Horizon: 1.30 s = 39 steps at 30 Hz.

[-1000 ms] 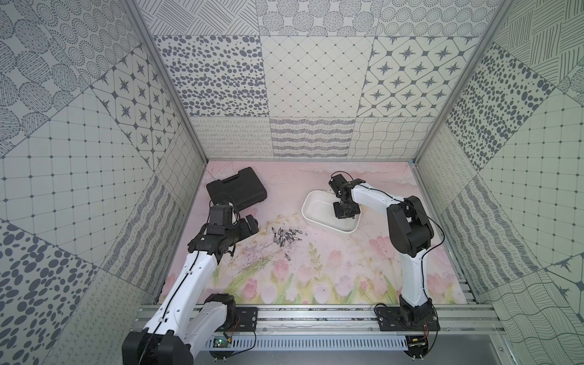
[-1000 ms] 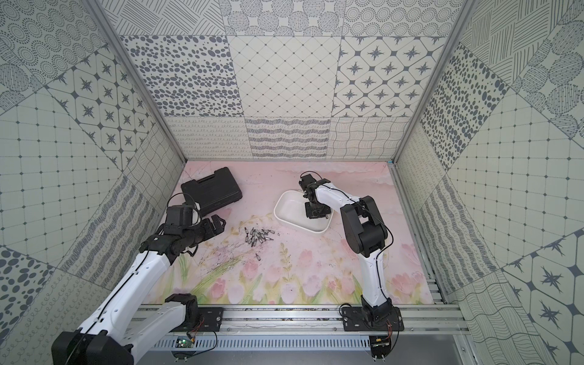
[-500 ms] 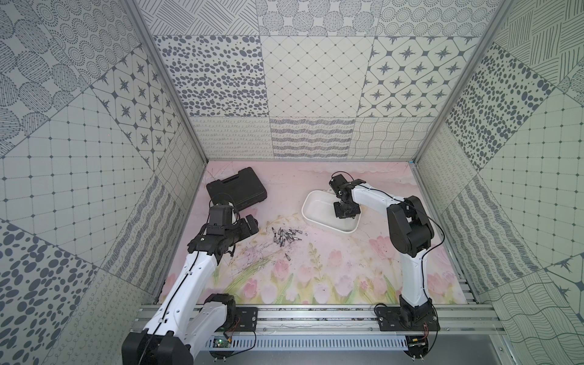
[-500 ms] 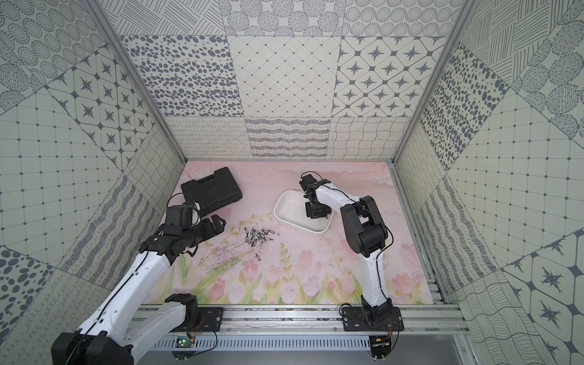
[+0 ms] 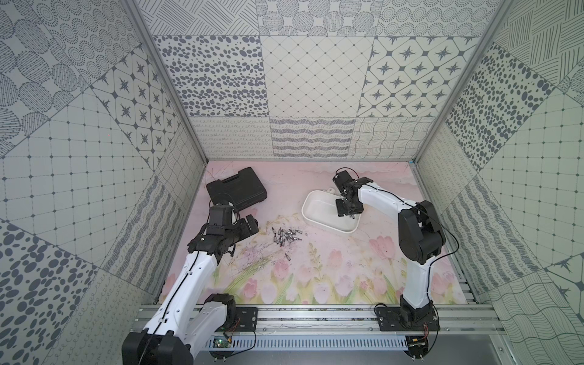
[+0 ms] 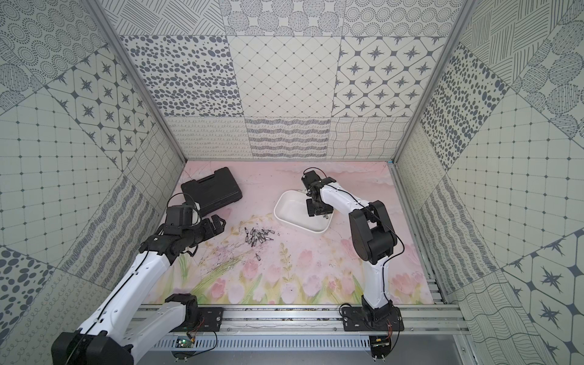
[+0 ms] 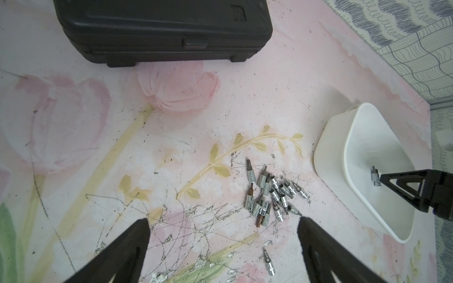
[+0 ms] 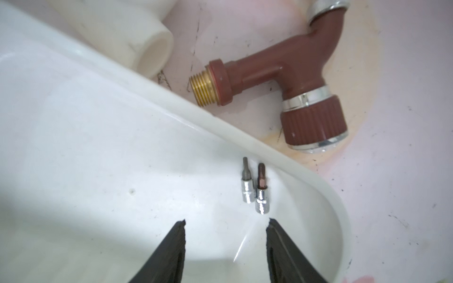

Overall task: Put the bit on the desktop into the storage box
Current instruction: Place the screwdriver bit in the storage box, then pick up the screwdriver bit from the center of the board.

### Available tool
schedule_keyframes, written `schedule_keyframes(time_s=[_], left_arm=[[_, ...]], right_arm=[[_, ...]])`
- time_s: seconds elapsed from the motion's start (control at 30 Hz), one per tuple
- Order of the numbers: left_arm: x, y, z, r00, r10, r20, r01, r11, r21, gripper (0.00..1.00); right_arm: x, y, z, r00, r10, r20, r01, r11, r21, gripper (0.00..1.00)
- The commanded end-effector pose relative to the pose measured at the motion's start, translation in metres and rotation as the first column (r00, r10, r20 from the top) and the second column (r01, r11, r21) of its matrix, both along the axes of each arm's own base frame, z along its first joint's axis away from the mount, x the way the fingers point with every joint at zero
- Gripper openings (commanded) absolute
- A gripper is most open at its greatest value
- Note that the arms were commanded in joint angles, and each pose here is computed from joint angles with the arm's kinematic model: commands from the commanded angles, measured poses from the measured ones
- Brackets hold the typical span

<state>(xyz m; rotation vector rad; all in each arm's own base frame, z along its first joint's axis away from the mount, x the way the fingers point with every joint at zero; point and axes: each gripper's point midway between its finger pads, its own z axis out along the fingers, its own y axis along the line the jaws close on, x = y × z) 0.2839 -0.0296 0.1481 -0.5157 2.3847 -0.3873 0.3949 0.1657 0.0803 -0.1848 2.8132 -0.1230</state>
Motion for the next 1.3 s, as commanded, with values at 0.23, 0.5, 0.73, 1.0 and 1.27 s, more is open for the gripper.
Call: schedule_keyframes(time_s=[0.23,0.5,0.73,1.0,1.27], left_arm=[[0.000,-0.003,0.001,1.000,-0.019,0.006,0.019,1.000,-0.003,0.99],[0.000,-0.003,0.000,1.000,-0.020,0.005,0.020,1.000,-0.006,0.99],[0.001,-0.003,0.000,1.000,-0.020,0.007,0.020,1.000,-0.006,0.99],[0.001,-0.003,0.000,1.000,-0.019,0.006,0.019,1.000,-0.004,0.99],[0.002,-0.003,0.000,1.000,-0.020,0.008,0.020,1.000,-0.004,0.99]], right_arm=[[-0.015,0.024,0.072,0.987,0.073,0.145,-0.084,0.994,0.069,0.78],[-0.029,0.050,0.102,0.972,0.137,0.191,-0.156,0.984,0.091,0.94],[-0.042,0.086,0.112,0.957,0.214,0.198,-0.237,0.966,0.102,0.97],[-0.068,0.134,0.108,0.933,0.315,0.175,-0.336,0.935,0.109,0.97],[-0.118,0.178,0.081,0.901,0.426,0.077,-0.433,0.893,0.126,0.97]])
